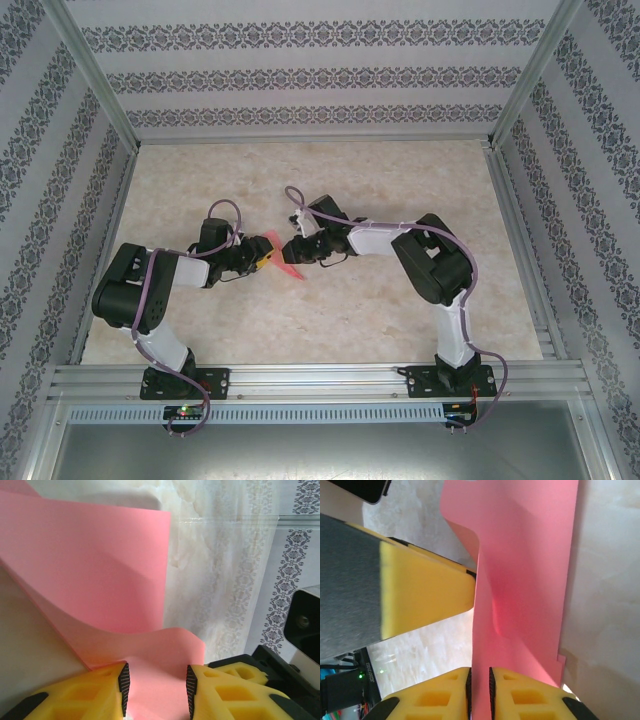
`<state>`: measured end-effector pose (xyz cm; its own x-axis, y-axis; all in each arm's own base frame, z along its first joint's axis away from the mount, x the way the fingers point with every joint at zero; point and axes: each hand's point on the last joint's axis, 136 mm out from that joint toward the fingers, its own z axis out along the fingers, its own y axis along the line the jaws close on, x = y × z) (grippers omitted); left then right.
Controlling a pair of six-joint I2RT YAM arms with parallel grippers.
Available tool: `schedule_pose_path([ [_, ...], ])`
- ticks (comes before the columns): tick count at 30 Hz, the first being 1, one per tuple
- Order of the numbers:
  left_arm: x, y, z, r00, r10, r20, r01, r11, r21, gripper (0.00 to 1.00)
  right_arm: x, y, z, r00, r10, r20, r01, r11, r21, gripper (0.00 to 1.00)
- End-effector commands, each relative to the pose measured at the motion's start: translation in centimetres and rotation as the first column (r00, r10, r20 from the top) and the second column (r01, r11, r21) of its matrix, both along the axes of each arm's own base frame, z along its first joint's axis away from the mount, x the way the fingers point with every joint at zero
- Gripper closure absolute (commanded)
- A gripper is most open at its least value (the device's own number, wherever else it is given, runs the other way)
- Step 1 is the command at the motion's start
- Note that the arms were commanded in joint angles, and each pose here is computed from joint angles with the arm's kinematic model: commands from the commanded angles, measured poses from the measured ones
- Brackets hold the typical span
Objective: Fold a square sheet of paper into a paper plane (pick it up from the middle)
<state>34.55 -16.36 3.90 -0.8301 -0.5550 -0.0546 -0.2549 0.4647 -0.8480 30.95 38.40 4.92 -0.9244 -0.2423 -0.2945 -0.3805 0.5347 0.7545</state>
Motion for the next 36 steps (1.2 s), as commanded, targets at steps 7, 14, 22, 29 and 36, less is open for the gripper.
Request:
schedule_pose_path([
  [7,-0.1,-0.7,-0.1,0.999,-0.037,-0.006,0.037,0.999,0.001,0.61,-0.9,-1.7,-0.5,1.0,0.014,0.009,-0.013,0.998,-0.06,0.8],
  [14,-0.1,-0.8,-0.5,0.999,-0.039,-0.032,0.039,0.999,0.001,0.62,-1.1,-2.1,-1.2,0.998,0.039,0.044,-0.034,0.991,-0.126,0.78],
  [22,0.0,-0.9,-0.4,0.998,-0.043,-0.034,0.043,0.999,-0.004,0.62,-1.2,-1.9,-1.5,0.997,0.052,0.049,-0.044,0.99,-0.136,0.82],
  [29,0.0,-1.1,0.4,0.998,-0.055,-0.013,0.055,0.998,-0.017,0.61,-1.7,-1.6,-1.2,0.997,0.06,0.052,-0.054,0.992,-0.117,0.91],
  [36,-1.1,-1.6,3.0,0.993,-0.09,0.07,0.093,0.995,-0.044,0.55,-1.4,-1.5,-0.5,0.991,0.071,0.113,-0.058,0.992,-0.114,0.94],
])
